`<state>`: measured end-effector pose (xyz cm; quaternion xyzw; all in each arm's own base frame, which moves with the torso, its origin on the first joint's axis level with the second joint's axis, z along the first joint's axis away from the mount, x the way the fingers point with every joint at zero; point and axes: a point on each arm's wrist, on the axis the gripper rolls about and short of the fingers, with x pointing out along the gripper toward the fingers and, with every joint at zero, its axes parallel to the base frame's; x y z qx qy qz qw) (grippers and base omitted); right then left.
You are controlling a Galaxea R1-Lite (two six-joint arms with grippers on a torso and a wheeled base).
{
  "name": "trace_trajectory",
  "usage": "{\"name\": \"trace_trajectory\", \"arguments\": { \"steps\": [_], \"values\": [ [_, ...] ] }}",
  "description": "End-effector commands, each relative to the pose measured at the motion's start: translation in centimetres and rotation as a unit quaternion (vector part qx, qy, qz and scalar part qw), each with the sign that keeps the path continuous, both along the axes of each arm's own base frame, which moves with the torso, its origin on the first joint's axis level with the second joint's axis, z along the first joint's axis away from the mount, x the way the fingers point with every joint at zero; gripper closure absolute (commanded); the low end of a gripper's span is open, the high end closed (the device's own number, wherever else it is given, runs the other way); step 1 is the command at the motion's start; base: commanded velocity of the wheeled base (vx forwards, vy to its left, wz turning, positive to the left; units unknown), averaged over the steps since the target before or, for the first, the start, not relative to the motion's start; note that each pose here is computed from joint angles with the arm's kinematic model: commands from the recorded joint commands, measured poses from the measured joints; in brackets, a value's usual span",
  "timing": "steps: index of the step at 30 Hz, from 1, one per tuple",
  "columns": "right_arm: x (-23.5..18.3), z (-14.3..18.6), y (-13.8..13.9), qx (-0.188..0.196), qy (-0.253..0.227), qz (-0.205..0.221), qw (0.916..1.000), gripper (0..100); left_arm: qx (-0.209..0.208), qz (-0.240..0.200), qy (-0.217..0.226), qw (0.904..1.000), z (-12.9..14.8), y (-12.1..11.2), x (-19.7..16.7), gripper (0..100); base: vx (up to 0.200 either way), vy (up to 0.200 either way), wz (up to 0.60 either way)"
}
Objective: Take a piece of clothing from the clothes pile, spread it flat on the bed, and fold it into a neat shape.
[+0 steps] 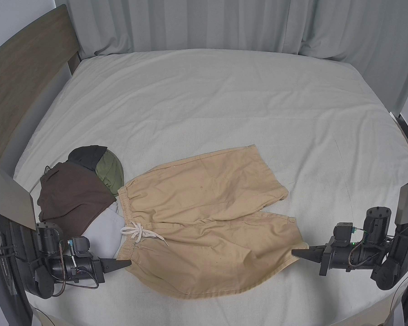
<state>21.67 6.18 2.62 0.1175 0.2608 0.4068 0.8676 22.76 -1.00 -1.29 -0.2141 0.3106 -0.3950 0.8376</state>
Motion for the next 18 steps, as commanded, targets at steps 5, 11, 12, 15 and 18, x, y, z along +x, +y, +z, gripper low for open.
{"name": "trace_trajectory", "arguments": {
  "steps": [5, 11, 12, 15, 18],
  "values": [
    [-0.1, 1.1, 0.0, 0.009, -0.021, 0.001, 0.9997, 100, -0.009, 0.011, -0.006, 0.9999, 0.4, 0.2, 0.8, 100, 0.0, 0.0, 0.0],
    [-0.9, 1.9, -0.1, 0.02, -0.029, 0.021, 0.9991, 100, -0.021, 0.019, -0.012, 0.9995, 1.4, 0.2, 1.0, 100, 0.0, 0.0, 0.0],
    [-1.0, 2.1, -0.1, 0.022, -0.034, 0.022, 0.9989, 100, -0.022, 0.02, -0.011, 0.9995, 1.5, 0.3, 1.1, 100, 0.0, 0.0, 0.0],
    [-1.2, 2.5, -0.1, 0.022, -0.041, 0.022, 0.9987, 100, -0.022, 0.021, -0.014, 0.9994, 1.5, 0.3, 1.2, 100, 0.0, 0.0, 0.0],
    [-1.6, 2.9, -0.1, 0.027, -0.047, 0.032, 0.998, 100, -0.024, 0.021, -0.017, 0.9994, 1.5, 0.4, 1.4, 100, 0.0, 0.0, 0.0]
  ]
}}
